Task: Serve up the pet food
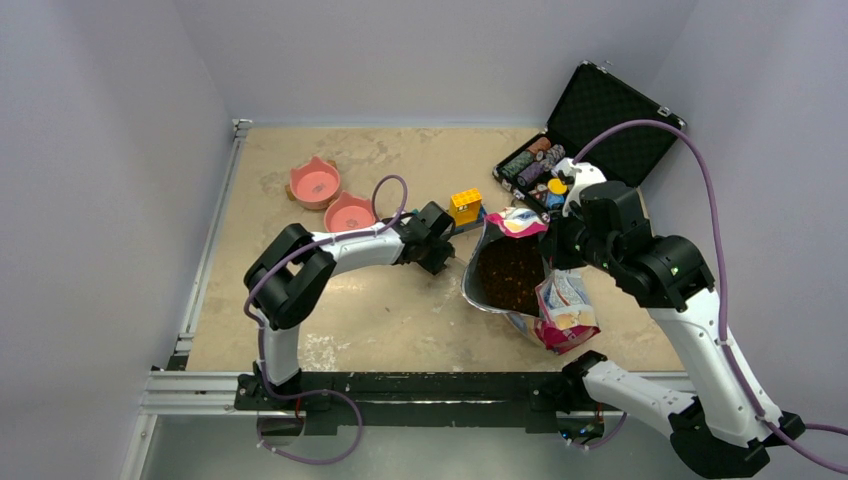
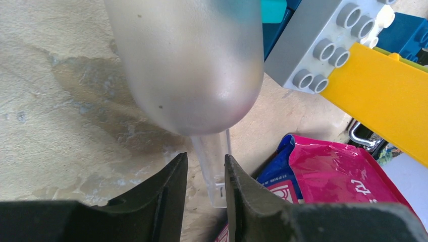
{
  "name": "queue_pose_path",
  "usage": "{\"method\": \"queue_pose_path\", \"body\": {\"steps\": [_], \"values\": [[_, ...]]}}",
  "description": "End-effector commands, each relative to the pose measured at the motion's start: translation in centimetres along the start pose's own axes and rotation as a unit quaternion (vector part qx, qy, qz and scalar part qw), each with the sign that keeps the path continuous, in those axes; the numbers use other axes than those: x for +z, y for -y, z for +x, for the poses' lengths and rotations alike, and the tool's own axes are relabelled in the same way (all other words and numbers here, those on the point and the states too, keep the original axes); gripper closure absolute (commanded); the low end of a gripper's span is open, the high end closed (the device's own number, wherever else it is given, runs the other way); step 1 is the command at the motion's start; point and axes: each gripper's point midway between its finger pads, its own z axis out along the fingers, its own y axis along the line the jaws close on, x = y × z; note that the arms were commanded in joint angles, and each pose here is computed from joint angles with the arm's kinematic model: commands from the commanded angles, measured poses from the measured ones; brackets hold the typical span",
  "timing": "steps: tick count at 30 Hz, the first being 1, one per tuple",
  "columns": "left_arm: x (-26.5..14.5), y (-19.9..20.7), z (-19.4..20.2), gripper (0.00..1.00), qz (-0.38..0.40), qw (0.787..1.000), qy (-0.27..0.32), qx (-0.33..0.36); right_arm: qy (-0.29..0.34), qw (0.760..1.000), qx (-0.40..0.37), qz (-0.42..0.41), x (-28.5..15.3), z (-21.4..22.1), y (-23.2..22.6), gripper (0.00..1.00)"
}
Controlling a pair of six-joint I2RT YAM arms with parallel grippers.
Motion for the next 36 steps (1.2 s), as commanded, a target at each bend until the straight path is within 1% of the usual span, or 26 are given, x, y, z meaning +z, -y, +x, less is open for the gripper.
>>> {"method": "queue_pose_path", "body": {"steps": [1, 5, 7, 8, 10, 12, 13, 14, 16, 17, 19, 21, 23, 25, 28, 31, 33, 35, 36], "values": [[0.4, -0.5, -0.1, 0.72, -0.013, 0.999, -0.005, 0.030, 0.051, 0.998, 0.013, -0.033, -2.3, -1.9, -1.1, 1.00], [0.3, -1.6, 0.2, 0.84, -0.011, 0.996, -0.026, 0.087, 0.051, 0.998, 0.017, -0.031, -2.4, -1.9, -1.0, 1.00], [-0.4, -2.2, 0.3, 0.92, -0.007, 0.989, -0.045, 0.141, 0.052, 0.998, 0.018, -0.032, -2.5, -1.8, -1.0, 1.00], [-0.8, -2.7, 0.2, 0.95, -0.005, 0.982, -0.049, 0.183, 0.053, 0.998, 0.020, -0.032, -2.5, -1.8, -1.0, 1.00], [-1.9, -3.1, 0.1, 1.00, 0.018, 0.970, -0.063, 0.234, 0.054, 0.998, 0.023, -0.032, -2.5, -1.8, -1.0, 1.00], [-2.9, -3.6, 0.4, 1.00, 0.065, 0.956, -0.079, 0.277, 0.053, 0.998, 0.025, -0.034, -2.4, -1.7, -1.1, 1.00], [-3.3, -3.2, 0.8, 1.00, 0.107, 0.943, -0.087, 0.302, 0.053, 0.998, 0.025, -0.034, -2.3, -1.7, -1.1, 1.00], [-3.6, -3.8, 1.0, 1.00, 0.120, 0.935, -0.096, 0.319, 0.053, 0.998, 0.026, -0.034, -2.2, -1.7, -1.1, 1.00], [-3.9, -6.4, 1.5, 1.00, 0.116, 0.927, -0.123, 0.334, 0.051, 0.998, 0.026, -0.032, -1.9, -1.6, -1.0, 1.00], [-4.0, -7.8, 1.7, 1.00, 0.111, 0.927, -0.138, 0.331, 0.049, 0.998, 0.026, -0.032, -1.8, -1.5, -1.0, 1.00], [-4.3, -10.2, 1.8, 1.00, 0.109, 0.926, -0.146, 0.330, 0.047, 0.998, 0.025, -0.034, -1.5, -1.4, -1.1, 1.00], [-5.0, -11.0, 1.6, 0.95, 0.135, 0.919, -0.136, 0.344, 0.043, 0.998, 0.024, -0.041, -1.2, -1.3, -1.5, 1.00], [-5.9, -11.8, 1.3, 0.89, 0.142, 0.912, -0.127, 0.364, 0.037, 0.998, 0.025, -0.046, -0.8, -1.2, -1.7, 1.00], [-6.6, -12.7, 0.8, 0.87, 0.131, 0.906, -0.122, 0.383, 0.032, 0.998, 0.026, -0.051, -0.6, -1.0, -1.9, 1.00], [-7.9, -13.0, 0.5, 0.80, 0.144, 0.898, -0.111, 0.401, 0.025, 0.998, 0.027, -0.054, -0.3, -0.6, -2.0, 1.00], [-9.4, -12.9, 0.2, 0.69, 0.157, 0.887, -0.101, 0.423, 0.025, 0.998, 0.025, -0.055, 0.0, -0.4, -2.0, 1.00], [-10.8, -12.6, 0.0, 0.59, 0.168, 0.882, -0.095, 0.429, 0.015, 0.998, 0.024, -0.051, 0.1, -0.3, -2.0, 1.00], [-12.1, -12.5, -0.2, 0.53, 0.172, 0.882, -0.089, 0.429, 0.013, 0.998, 0.026, -0.048, 0.1, -0.2, -1.9, 1.00], [-12.7, -12.2, -0.2, 0.52, 0.174, 0.881, -0.088, 0.431, 0.012, 0.998, 0.027, -0.048, 0.0, -0.1, -1.9, 1.00]]}}
